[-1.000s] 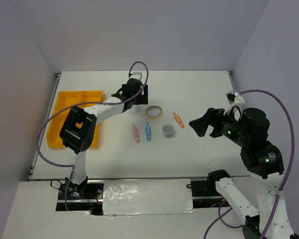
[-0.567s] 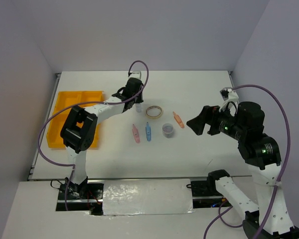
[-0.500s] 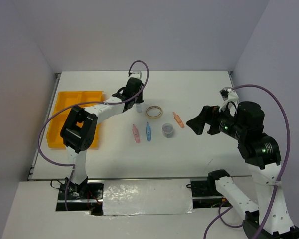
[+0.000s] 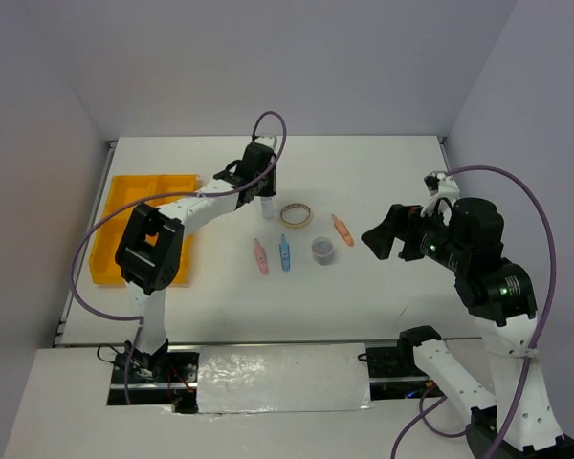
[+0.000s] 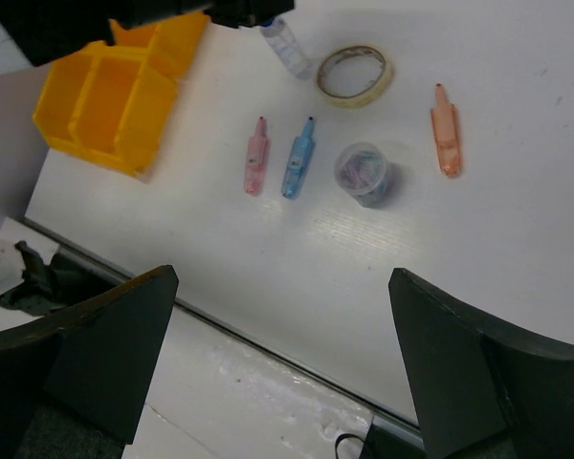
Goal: Sort the stationery into containers
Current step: Pick up the stationery from the center of the board, then place the stationery in the storage box.
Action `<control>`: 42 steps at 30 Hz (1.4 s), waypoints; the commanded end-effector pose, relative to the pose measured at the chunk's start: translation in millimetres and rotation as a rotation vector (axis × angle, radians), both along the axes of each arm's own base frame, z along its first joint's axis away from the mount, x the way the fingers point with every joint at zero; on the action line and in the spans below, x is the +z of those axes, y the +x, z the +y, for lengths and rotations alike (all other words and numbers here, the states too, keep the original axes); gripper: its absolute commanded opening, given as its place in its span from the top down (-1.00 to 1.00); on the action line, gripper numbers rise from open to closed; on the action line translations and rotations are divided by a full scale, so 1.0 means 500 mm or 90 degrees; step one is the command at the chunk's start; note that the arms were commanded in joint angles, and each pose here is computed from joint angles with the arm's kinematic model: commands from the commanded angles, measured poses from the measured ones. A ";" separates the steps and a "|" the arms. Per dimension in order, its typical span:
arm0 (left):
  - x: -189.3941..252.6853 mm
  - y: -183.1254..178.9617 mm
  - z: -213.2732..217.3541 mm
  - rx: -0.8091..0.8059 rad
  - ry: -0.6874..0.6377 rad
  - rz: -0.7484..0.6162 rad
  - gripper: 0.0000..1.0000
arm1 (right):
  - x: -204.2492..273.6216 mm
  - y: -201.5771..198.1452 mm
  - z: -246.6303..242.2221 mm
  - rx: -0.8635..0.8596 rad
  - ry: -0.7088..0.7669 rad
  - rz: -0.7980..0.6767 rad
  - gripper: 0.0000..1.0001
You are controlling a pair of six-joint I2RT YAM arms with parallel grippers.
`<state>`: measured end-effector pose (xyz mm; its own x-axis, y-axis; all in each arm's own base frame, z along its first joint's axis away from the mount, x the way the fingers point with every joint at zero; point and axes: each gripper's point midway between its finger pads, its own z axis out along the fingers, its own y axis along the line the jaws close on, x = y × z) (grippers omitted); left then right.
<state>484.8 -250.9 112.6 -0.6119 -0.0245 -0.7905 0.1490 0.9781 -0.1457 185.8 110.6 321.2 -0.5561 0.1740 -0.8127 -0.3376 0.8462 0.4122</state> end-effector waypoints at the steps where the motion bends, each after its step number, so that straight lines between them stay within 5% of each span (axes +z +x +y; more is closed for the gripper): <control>1: 0.169 0.005 -0.022 -0.059 -0.022 -0.080 1.00 | -0.037 0.027 -0.031 -0.066 -0.032 0.035 -1.00; 6: 0.307 -0.051 -0.035 -0.144 -0.055 -0.120 1.00 | -0.055 0.041 0.010 -0.005 0.006 0.040 -0.99; 10: 0.378 -0.129 -0.066 -0.249 -0.117 -0.116 1.00 | 0.034 0.043 0.073 0.101 0.080 -0.082 -0.99; 17: 0.500 -0.349 -0.149 -0.563 -0.312 -0.041 1.00 | 0.084 0.072 0.129 0.196 0.068 -0.146 -0.97; 25: 0.590 -0.515 -0.142 -0.749 -0.461 0.000 1.00 | 0.113 0.057 0.222 0.351 0.102 -0.156 -0.94; 35: 0.636 -0.558 -0.134 -0.790 -0.550 -0.028 1.00 | 0.145 -0.026 0.334 0.550 0.263 -0.117 -0.86; 42: 0.650 -0.548 -0.134 -0.763 -0.545 -0.046 1.00 | 0.158 -0.049 0.368 0.585 0.349 -0.082 -0.52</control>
<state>221.3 -324.0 407.1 -0.6369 0.0427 -0.7697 0.7664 -0.0733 -0.6382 172.3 287.5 372.0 -0.6037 0.0485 -0.7958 -0.7926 0.0716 0.6056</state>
